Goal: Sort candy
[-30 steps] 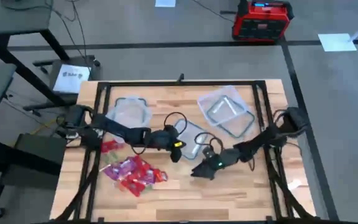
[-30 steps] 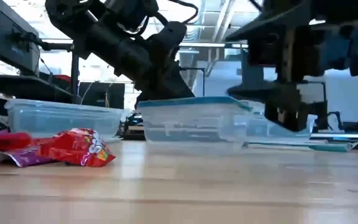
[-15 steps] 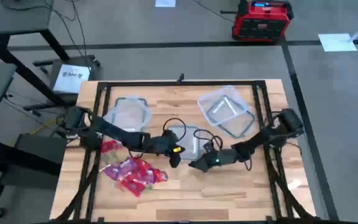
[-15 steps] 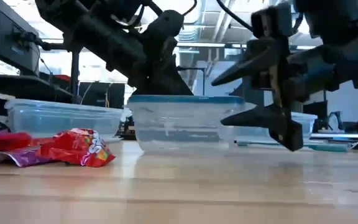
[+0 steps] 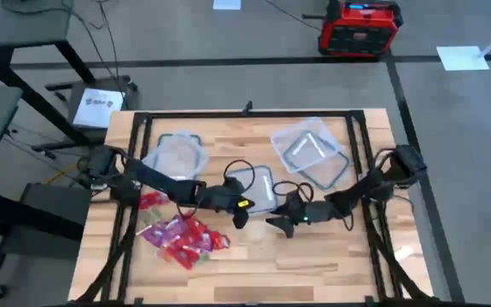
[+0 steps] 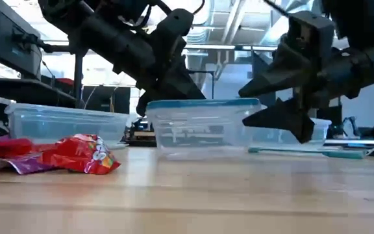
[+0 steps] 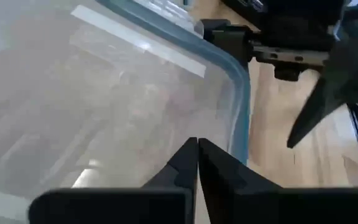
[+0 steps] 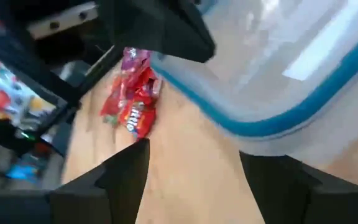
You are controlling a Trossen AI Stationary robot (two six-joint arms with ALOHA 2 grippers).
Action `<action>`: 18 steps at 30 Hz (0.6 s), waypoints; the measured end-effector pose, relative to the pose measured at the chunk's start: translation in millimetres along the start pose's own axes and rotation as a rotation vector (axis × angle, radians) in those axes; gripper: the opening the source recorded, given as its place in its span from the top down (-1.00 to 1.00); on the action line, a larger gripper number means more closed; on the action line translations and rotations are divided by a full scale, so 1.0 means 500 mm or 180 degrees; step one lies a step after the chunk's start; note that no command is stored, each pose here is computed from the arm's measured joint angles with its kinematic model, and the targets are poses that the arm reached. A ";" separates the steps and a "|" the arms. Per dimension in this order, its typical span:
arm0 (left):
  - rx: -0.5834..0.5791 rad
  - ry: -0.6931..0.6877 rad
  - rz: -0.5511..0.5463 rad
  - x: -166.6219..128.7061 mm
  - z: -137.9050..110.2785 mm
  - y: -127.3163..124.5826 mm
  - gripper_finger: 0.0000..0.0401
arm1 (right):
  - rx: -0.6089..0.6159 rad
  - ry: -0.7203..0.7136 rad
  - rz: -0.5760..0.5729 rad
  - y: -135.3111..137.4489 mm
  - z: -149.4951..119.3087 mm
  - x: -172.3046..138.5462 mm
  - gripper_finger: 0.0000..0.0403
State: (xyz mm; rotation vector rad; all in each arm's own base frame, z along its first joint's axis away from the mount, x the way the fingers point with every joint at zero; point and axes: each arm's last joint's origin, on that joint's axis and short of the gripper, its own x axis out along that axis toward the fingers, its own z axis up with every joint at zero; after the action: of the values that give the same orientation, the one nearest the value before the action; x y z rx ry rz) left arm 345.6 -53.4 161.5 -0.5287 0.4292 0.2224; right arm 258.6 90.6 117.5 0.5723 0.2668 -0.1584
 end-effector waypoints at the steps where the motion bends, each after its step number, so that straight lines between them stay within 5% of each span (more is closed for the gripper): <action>1: -0.0001 -0.0028 0.0019 0.001 0.002 0.002 1.00 | -0.0191 -0.0023 -0.0029 0.001 -0.001 -0.001 -0.19; 8: -0.0025 -0.0087 0.0085 0.002 0.008 0.009 1.00 | -0.1176 -0.0028 -0.0289 -0.015 0.003 0.004 -0.19; 18: -0.0066 -0.0153 0.0178 0.002 0.010 0.011 1.00 | -0.1011 0.0012 -0.0379 -0.031 0.022 0.021 -0.19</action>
State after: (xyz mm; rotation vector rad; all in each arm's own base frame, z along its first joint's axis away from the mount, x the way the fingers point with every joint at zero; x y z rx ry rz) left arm 346.5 -46.0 162.2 -0.5309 0.3958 0.2929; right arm 267.4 70.8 115.5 0.2414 0.3226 -0.2251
